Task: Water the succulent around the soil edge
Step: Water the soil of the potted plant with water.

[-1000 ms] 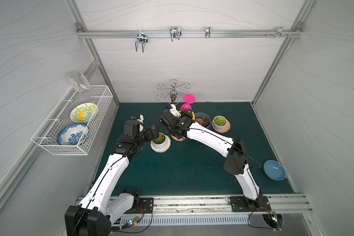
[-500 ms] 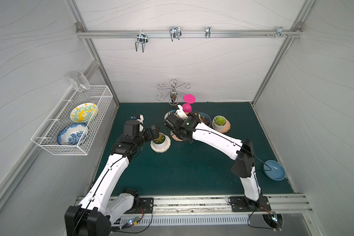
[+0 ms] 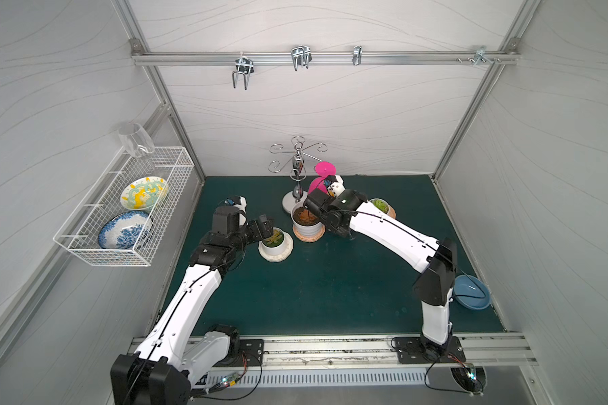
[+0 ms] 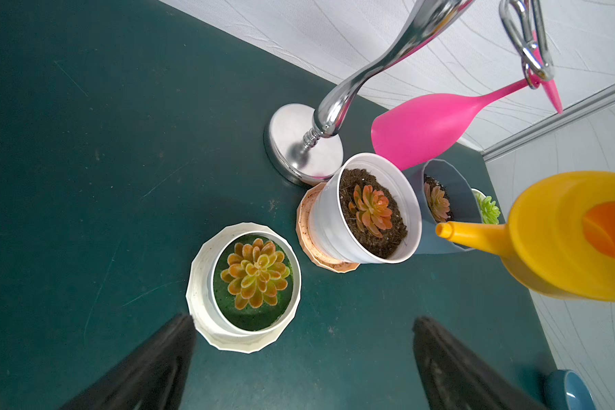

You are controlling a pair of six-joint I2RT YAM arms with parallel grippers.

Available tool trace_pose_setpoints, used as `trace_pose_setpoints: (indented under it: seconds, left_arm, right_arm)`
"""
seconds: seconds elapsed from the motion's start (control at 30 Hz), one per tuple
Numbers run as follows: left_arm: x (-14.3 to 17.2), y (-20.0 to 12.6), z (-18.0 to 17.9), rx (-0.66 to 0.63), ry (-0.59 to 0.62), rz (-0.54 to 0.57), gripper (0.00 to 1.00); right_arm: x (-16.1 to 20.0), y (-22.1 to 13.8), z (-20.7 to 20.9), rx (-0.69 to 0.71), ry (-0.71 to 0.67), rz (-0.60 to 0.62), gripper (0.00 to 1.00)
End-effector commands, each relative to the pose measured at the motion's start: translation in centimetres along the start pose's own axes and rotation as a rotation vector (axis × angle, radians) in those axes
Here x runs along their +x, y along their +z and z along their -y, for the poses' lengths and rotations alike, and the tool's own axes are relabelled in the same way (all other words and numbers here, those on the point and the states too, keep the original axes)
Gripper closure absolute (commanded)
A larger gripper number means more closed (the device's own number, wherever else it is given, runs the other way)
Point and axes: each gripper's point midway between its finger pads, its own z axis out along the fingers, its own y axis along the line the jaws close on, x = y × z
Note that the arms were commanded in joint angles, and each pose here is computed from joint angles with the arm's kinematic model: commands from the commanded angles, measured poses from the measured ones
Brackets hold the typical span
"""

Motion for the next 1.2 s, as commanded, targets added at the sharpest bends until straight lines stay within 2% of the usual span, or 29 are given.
trace_pose_setpoints:
  seconds: [0.0,0.33,0.7,1.0,1.17]
  left_arm:
    - [-1.5,-0.5,0.8,0.030,0.010,0.055,0.00]
    - [-1.4,-0.5,0.0,-0.021,-0.001,0.044,0.00]
    - [-1.3,-1.4,-1.9,-0.112,-0.052,0.084,0.00]
    - [-1.1,-3.6,-5.3,-0.293,-0.081,0.157,0.00]
    - [-0.8,-4.2,-6.2,-0.296,-0.123,0.163,0.00]
  right_arm:
    - [0.8,-0.1,1.9,-0.049,0.106,-0.014,1.00]
    - [2.0,-0.7,1.3,-0.358,0.272,-0.024,1.00]
    - [2.5,-3.9,-1.7,-0.672,0.338,0.009,1.00]
    - [3.0,-6.8,-4.1,-0.715,0.281,0.054,1.00]
    - [3.1,-8.2,-6.6,-0.678,0.195,0.053,1.00]
